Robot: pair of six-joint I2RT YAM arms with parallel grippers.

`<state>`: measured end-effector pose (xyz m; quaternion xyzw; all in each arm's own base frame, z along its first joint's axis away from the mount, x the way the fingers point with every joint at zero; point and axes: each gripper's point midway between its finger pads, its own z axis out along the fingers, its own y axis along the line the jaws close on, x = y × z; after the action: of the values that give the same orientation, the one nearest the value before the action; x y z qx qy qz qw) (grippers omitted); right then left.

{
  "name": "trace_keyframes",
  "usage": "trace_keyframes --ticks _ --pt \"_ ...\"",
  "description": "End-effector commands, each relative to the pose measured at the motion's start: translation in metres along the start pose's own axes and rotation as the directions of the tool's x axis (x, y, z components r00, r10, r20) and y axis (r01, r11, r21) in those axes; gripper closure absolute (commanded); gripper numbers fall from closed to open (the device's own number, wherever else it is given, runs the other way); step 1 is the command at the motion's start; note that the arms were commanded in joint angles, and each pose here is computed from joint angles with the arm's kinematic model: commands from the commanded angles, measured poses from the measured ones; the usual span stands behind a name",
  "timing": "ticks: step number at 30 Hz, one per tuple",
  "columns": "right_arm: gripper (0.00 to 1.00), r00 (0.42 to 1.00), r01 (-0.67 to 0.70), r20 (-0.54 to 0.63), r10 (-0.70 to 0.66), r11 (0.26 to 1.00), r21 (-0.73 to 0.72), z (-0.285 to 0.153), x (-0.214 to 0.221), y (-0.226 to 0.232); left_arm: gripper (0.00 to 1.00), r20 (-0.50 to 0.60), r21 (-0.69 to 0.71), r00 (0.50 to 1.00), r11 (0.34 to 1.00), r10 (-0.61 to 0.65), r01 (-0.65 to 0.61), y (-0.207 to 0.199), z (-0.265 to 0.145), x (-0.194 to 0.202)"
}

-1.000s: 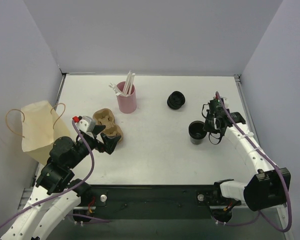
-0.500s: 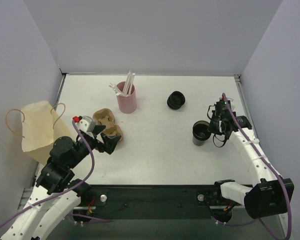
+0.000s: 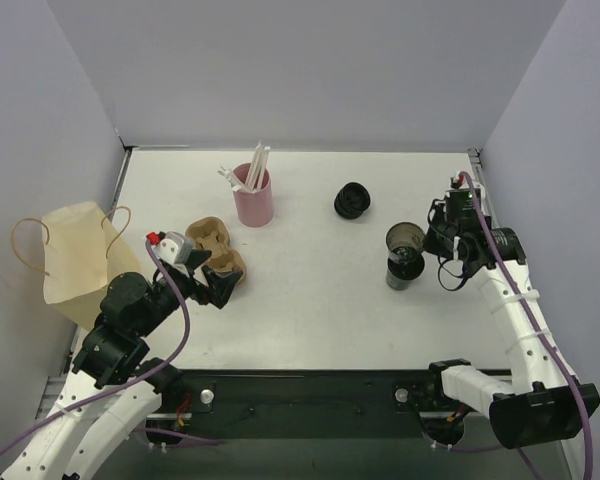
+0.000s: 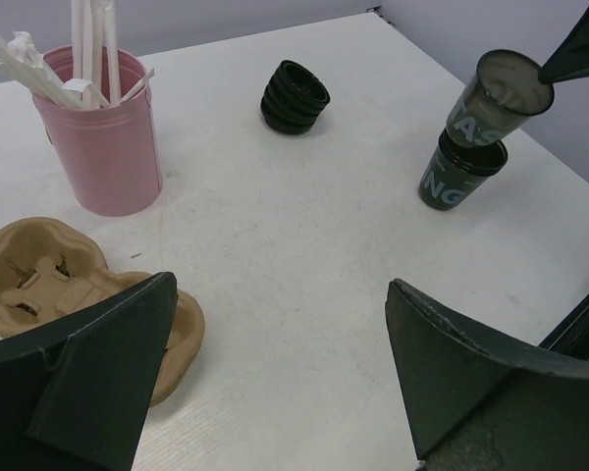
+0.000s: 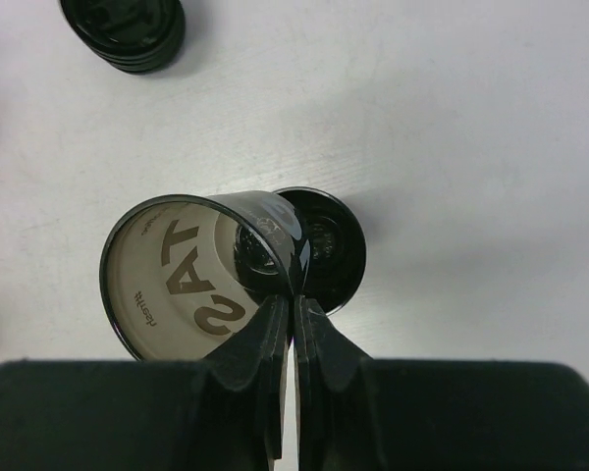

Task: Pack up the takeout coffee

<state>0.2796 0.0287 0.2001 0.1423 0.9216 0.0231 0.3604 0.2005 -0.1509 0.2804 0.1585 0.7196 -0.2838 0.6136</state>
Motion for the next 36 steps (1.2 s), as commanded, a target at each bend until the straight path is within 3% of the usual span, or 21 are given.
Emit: trace_keyframes --ticks 1,10,17,25,34,36 --pt "1.00 0.999 -0.003 0.036 0.006 0.996 -0.085 -0.033 -0.016 0.012 0.03 0.018 0.000 1.000 1.000 0.011 -0.011 0.000 0.002 -0.006" --pt "1.00 0.999 0.037 0.032 -0.030 0.970 -0.241 -0.054 -0.008 0.061 0.03 0.030 -0.012 0.999 1.000 0.017 -0.017 0.002 0.000 -0.009" --pt "1.00 0.994 0.082 -0.032 -0.100 0.929 -0.361 -0.035 0.051 0.126 0.03 0.026 -0.025 1.000 1.000 0.016 -0.016 0.005 0.000 -0.007" --pt "1.00 0.983 0.119 -0.093 -0.161 0.930 -0.348 0.009 0.105 0.162 0.03 0.027 -0.021 1.000 1.000 0.012 -0.011 0.004 0.000 -0.008" --pt "1.00 0.973 0.126 -0.147 -0.177 0.943 -0.308 0.043 0.142 0.166 0.03 0.026 -0.024 1.000 1.000 0.013 -0.013 0.004 0.000 -0.008" --pt "0.96 0.974 0.122 -0.146 -0.172 0.947 -0.298 0.044 0.145 0.162 0.03 0.024 -0.024 1.000 1.000 0.014 -0.014 0.004 0.000 -0.007"
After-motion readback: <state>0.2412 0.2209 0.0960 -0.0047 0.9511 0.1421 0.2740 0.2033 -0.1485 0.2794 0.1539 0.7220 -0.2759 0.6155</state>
